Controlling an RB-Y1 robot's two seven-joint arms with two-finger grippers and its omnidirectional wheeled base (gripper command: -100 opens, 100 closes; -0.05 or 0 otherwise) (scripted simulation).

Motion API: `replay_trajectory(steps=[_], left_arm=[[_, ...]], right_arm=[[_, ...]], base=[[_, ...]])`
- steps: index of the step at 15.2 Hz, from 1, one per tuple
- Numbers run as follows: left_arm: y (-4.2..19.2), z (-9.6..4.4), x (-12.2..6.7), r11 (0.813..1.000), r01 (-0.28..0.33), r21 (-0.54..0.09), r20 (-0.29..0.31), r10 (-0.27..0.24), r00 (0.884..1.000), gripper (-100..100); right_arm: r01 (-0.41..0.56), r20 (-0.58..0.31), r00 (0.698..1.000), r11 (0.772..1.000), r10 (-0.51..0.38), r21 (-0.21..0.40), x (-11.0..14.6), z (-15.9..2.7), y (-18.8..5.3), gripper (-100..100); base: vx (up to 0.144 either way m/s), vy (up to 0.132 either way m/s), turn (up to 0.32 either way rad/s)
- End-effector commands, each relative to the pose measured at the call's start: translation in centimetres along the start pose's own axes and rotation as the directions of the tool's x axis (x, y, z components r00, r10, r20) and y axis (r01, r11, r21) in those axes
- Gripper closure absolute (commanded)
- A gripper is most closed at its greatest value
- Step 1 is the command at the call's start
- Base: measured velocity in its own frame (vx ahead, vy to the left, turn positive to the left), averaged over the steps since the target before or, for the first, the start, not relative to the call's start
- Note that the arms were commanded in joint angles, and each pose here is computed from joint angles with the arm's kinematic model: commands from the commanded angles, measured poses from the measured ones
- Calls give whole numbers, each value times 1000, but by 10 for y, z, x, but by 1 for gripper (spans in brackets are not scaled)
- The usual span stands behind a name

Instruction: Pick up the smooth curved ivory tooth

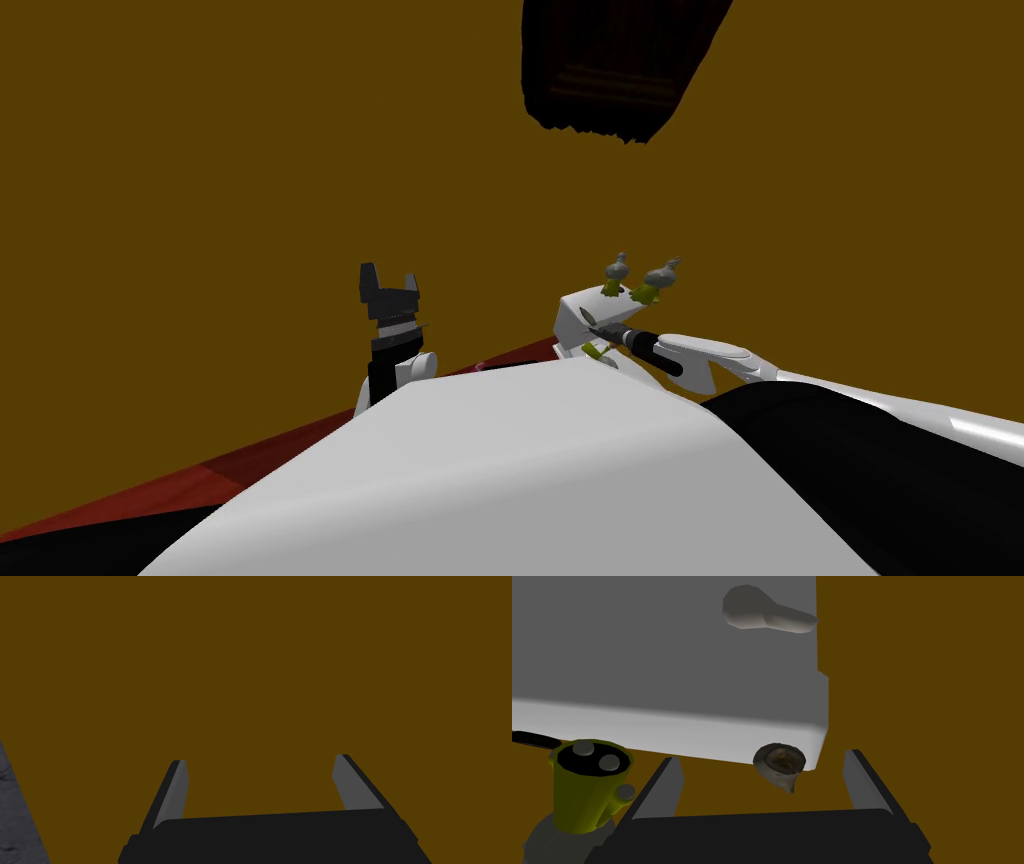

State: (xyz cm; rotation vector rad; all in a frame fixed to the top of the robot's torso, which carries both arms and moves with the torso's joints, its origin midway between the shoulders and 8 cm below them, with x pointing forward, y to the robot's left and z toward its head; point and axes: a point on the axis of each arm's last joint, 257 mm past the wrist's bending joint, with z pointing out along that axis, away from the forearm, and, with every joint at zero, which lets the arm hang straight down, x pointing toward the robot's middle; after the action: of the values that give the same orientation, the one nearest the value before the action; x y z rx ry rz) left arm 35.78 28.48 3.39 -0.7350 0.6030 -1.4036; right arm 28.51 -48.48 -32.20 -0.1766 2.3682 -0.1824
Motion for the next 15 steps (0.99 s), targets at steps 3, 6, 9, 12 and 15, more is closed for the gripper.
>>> replay_trajectory(steps=[3,6,9,12,15], left_arm=[[0,0,0,1000,0,0,0,0,1000,0],[0,0,0,1000,0,0,0,0,1000,0],[0,0,0,1000,0,0,0,0,1000,0],[0,0,0,1000,0,0,0,0,1000,0],[0,0,0,1000,0,0,0,0,1000,0]], right_arm=[[0,0,1000,1000,0,0,0,0,0,-100],[26,-12,1000,999,-26,25,2,-1,-10,-100],[27,-12,1000,999,-27,26,2,-1,-11,-100],[27,-12,1000,999,-27,26,2,-1,-11,-100],[27,-12,1000,999,-27,26,2,-1,-11,-100]], base=[[-4,4,-15],[11,-9,38],[6,-4,18],[-5,5,-17],[-1,1,-4]])
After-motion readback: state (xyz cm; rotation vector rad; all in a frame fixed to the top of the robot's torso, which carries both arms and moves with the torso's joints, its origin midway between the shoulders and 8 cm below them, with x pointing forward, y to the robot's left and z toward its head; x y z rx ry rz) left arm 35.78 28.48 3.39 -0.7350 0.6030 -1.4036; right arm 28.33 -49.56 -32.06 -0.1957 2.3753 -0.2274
